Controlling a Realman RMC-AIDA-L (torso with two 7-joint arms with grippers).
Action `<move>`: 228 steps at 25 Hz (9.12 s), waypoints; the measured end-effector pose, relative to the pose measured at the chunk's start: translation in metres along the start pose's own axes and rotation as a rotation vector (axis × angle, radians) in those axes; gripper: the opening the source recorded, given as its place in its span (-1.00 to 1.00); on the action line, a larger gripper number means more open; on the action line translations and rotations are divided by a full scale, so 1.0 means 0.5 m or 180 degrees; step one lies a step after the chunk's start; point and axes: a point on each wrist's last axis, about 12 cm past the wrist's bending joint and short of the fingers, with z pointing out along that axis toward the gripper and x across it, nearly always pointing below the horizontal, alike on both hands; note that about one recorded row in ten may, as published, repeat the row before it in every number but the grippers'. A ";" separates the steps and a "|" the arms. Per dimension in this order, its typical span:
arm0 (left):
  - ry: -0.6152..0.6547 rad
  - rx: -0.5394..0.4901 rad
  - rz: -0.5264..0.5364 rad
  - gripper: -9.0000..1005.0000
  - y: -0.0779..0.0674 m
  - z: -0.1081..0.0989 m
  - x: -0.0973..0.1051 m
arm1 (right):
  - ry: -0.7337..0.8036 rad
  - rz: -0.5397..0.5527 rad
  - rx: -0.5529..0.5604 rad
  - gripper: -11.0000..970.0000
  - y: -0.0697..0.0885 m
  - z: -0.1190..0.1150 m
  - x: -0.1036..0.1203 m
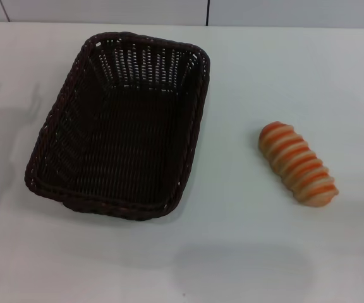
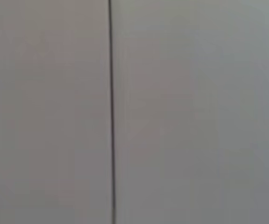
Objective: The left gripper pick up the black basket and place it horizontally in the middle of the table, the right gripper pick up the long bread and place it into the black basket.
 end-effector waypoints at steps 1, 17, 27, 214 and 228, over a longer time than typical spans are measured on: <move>0.0000 0.0000 0.0000 0.60 0.000 0.000 0.000 | 0.0000 0.0000 0.0000 0.73 0.000 0.000 0.000; 0.2000 0.0623 0.0440 0.60 -0.092 0.056 -0.184 | 0.0056 0.0061 -0.0069 0.73 0.010 -0.002 0.005; 0.2263 0.0853 0.0514 0.60 -0.123 0.068 -0.157 | 0.0062 0.0116 -0.0125 0.73 0.020 -0.002 0.007; -0.0886 -0.0566 0.0499 0.42 -0.003 0.033 0.057 | 0.0044 -0.0506 -0.0178 0.68 0.102 0.006 0.023; -0.0627 -0.0943 -0.0085 0.54 0.074 0.000 0.099 | -0.0410 -0.1066 0.1479 0.71 -0.053 -0.077 -0.055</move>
